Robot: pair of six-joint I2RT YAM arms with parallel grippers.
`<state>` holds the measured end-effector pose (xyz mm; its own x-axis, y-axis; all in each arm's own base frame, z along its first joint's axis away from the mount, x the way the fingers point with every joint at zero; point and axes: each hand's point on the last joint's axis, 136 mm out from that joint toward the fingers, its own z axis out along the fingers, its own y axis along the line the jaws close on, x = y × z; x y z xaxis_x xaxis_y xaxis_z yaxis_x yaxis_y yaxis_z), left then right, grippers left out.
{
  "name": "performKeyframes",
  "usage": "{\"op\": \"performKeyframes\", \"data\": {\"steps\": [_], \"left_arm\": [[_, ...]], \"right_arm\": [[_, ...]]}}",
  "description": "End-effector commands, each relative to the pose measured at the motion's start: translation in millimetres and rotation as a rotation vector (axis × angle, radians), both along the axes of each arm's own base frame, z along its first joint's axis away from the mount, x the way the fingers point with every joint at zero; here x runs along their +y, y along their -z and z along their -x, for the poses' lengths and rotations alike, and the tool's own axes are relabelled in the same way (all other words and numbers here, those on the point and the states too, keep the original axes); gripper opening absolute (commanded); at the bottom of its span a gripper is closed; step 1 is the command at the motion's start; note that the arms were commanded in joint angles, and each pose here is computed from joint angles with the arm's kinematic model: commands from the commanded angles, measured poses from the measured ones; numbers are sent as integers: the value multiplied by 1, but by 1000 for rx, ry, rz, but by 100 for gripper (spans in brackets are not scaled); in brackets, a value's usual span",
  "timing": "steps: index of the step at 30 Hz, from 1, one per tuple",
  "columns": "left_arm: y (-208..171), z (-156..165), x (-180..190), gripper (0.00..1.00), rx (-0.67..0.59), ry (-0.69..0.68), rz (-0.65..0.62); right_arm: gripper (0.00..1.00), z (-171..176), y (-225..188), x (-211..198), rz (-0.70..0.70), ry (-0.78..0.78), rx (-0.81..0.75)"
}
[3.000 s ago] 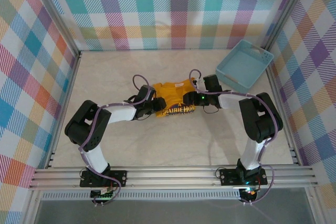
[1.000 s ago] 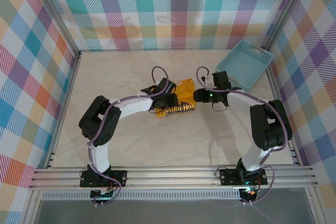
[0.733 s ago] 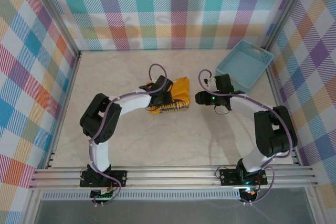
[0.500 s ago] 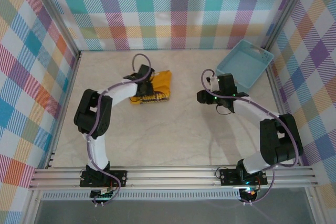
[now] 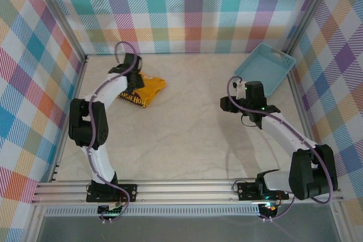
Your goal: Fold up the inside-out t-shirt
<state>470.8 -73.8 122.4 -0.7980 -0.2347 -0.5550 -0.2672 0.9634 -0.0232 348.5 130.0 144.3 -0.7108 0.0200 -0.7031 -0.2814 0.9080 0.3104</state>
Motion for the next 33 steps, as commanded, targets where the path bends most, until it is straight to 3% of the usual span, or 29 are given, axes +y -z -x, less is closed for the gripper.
{"op": "performKeyframes", "data": {"steps": [1,5,9,16,24,28,33], "left_arm": [[-3,9,-64,62,10,173,26],[23,19,-99,61,63,223,7],[53,15,-99,58,132,190,-40],[86,-21,-58,57,178,83,-94],[84,-74,22,57,114,-137,13],[84,-93,58,57,121,-182,-3],[57,-105,41,61,62,-93,104]], "right_arm": [[58,10,4,-5,8,5,13],[58,16,7,-6,-4,10,16],[58,19,7,-5,-15,10,18],[58,24,0,-6,-15,0,-1],[58,32,1,-4,-32,-10,9],[58,37,-1,-7,-21,-9,4],[61,36,4,-16,38,4,-9]]}}
